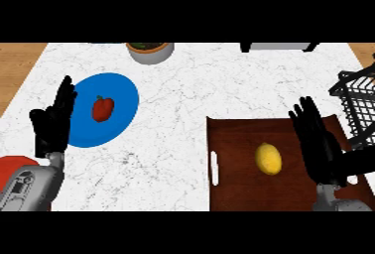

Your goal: Pick the lemon from the tray and place it in the tiered basket

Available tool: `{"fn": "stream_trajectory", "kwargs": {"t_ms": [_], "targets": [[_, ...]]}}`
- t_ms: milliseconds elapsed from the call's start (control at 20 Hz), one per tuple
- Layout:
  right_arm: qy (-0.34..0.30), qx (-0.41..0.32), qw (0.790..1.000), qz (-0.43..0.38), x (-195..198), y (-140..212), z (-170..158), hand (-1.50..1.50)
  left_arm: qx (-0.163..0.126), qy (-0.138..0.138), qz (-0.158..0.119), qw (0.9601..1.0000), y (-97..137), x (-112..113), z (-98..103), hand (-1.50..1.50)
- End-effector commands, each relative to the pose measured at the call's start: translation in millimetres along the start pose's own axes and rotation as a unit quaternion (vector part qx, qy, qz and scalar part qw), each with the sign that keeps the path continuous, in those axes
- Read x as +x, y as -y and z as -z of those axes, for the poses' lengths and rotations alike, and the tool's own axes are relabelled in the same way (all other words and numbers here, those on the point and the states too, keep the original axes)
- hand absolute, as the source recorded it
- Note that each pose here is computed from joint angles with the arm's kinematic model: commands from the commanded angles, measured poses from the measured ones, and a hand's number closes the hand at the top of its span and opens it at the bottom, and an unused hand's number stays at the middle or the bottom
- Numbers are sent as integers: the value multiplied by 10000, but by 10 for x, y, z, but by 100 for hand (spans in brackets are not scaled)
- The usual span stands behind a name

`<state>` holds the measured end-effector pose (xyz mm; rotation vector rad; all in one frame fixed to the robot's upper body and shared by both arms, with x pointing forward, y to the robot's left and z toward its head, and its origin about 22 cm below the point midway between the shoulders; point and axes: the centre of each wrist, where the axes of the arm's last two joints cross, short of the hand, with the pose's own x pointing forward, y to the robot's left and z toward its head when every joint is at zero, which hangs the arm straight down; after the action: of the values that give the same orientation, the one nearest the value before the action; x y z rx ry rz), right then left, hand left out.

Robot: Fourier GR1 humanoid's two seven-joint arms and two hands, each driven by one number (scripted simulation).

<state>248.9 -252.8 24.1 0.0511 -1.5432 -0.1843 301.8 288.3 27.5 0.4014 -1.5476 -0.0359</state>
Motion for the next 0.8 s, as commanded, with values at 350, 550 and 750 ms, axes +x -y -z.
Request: {"fn": "stream_trajectory", "kwargs": {"t_ms": [350, 550, 750], "targets": [[795, -2151, 9449, -2338, -36, 231, -21, 150, -868, -572, -502, 9933, -11, -87, -222, 0], [1214, -3036, 9282, -1774, -259, -510, -148, -150, -1245, -706, -742, 9869, -153, -101, -304, 0], [1445, -2657, 9063, -2953, -296, -543, -391, -150, -1295, -659, -688, 9870, -27, -34, -411, 0]]}}
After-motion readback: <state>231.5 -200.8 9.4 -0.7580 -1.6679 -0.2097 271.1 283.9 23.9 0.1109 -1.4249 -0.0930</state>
